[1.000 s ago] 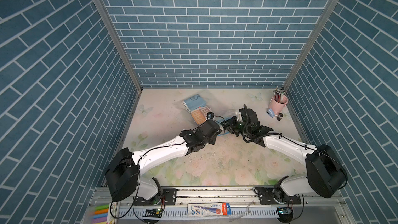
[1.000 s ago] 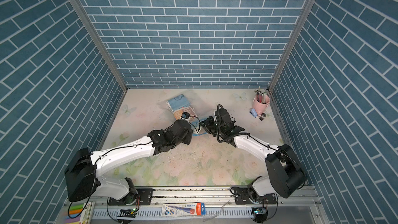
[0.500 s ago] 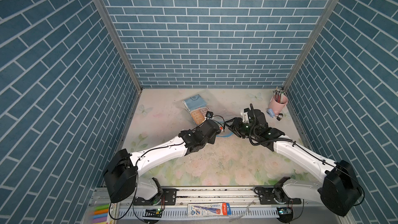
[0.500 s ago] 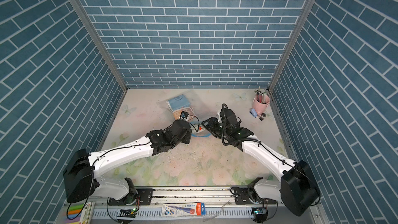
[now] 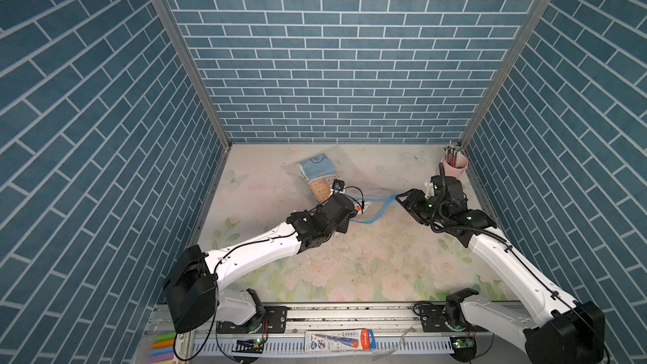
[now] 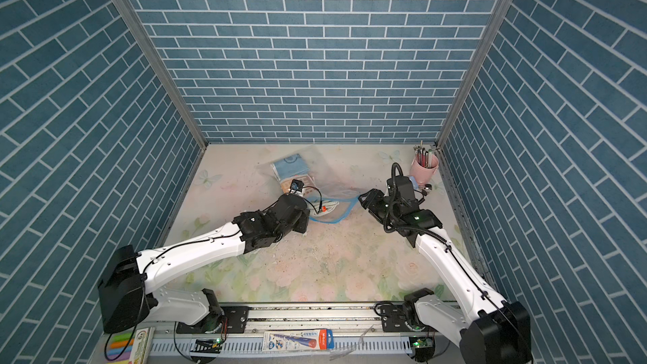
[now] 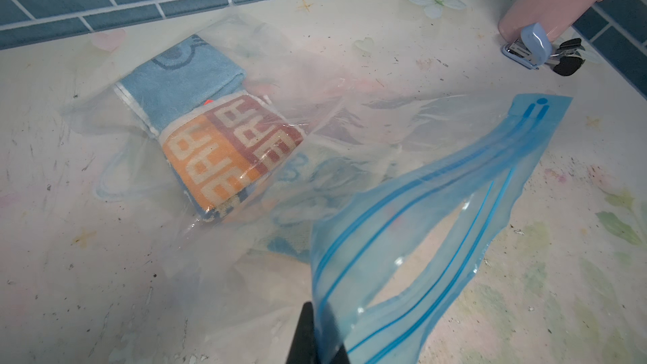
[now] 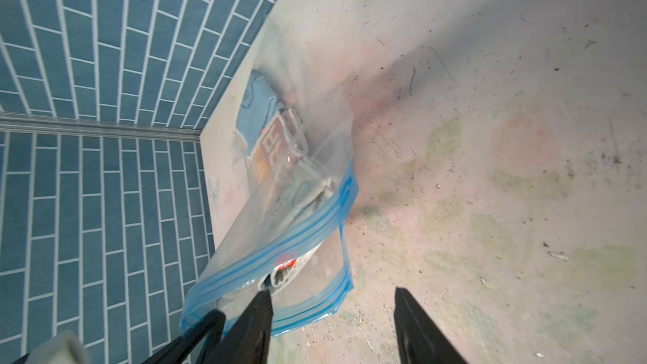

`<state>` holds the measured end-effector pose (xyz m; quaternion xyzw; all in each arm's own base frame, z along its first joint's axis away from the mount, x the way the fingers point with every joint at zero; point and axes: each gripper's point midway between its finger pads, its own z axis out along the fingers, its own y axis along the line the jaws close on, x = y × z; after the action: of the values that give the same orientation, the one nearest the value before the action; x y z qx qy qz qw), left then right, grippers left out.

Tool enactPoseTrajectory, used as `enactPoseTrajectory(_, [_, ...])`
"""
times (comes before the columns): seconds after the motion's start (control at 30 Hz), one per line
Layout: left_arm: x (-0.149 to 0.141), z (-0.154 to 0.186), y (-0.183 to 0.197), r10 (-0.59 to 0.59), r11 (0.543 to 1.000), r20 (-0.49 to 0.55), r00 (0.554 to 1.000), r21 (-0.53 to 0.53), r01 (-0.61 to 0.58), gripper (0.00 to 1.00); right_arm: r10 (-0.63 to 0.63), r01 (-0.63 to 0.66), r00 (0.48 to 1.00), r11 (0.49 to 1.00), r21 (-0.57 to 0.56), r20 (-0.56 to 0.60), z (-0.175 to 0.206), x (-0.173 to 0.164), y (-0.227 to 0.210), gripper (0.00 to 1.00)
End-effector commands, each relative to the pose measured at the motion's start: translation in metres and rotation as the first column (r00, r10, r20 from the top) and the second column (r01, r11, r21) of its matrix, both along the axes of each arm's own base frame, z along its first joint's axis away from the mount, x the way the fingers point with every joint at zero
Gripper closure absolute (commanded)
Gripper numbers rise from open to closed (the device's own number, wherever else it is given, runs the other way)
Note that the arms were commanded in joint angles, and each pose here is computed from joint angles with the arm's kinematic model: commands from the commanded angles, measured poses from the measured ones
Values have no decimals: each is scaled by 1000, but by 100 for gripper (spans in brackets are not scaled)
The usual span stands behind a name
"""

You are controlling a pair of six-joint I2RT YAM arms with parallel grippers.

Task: Place the folded towel into the vacuum bag
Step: Adjust the vacuum bag at the center of the board.

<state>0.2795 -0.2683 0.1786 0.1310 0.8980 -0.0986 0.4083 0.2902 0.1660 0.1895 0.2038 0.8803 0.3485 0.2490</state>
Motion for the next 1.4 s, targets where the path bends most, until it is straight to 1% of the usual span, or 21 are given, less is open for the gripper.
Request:
enactPoseTrajectory(0.0, [-4,3,7,11,1000,7,1000,2,-11,100,11,-11,1000,999,-37,7,-7,14,0,43])
enactPoseTrajectory(0.2, [-6,-1,10,16,1000,-1,1000,2,-16,100,9,-9,1000,1000,-19,18,-19,43,12,47])
enactPoseTrajectory(0.37, [-9,-2,15,21,1000,-2,1000,2,-21,100,16,-16,1000,1000,-8,17,-23,56,19,53])
enactPoseTrajectory(0.4, [-9,-3,15,21,1000,-2,1000,2,-21,100,17,-17,1000,1000,-3,13,-24,57,21,56])
enactPoseTrajectory(0.5, [-10,-5,16,23,1000,-4,1000,5,-23,100,21,-21,1000,1000,20,12,-25,60,25,69])
enactPoseTrajectory(0.53, [-10,-5,16,23,1000,-4,1000,4,-23,100,23,-23,1000,999,24,10,-25,59,25,72])
enactPoseTrajectory(0.7, [-10,-5,17,26,1000,-1,1000,6,-26,100,31,-31,999,999,34,10,-24,58,27,85])
enactPoseTrajectory(0.77, [-9,-5,18,31,1000,1,1000,6,-31,100,35,-35,999,999,37,10,-23,57,27,87])
enactPoseTrajectory(0.83, [-10,-4,19,31,1000,4,1000,5,-31,100,36,-36,999,999,37,10,-23,55,27,92])
enactPoseTrajectory(0.93, [-11,-4,20,30,1000,2,1000,8,-30,100,42,-43,999,998,39,21,-17,54,27,100])
enactPoseTrajectory(1.03, [-13,-6,23,31,999,-2,1000,15,-31,100,48,-49,998,998,35,32,-8,55,28,100])
enactPoseTrajectory(1.1, [-15,-8,27,39,999,-8,999,18,-39,97,62,-63,997,997,33,42,1,57,30,100])
enactPoseTrajectory(1.2, [-20,-13,33,44,999,-20,999,23,-44,95,81,-84,994,996,43,75,19,60,33,100])
enactPoseTrajectory(1.37, [-29,-22,45,56,998,-38,998,29,-55,95,97,-104,988,993,53,121,44,64,37,100])
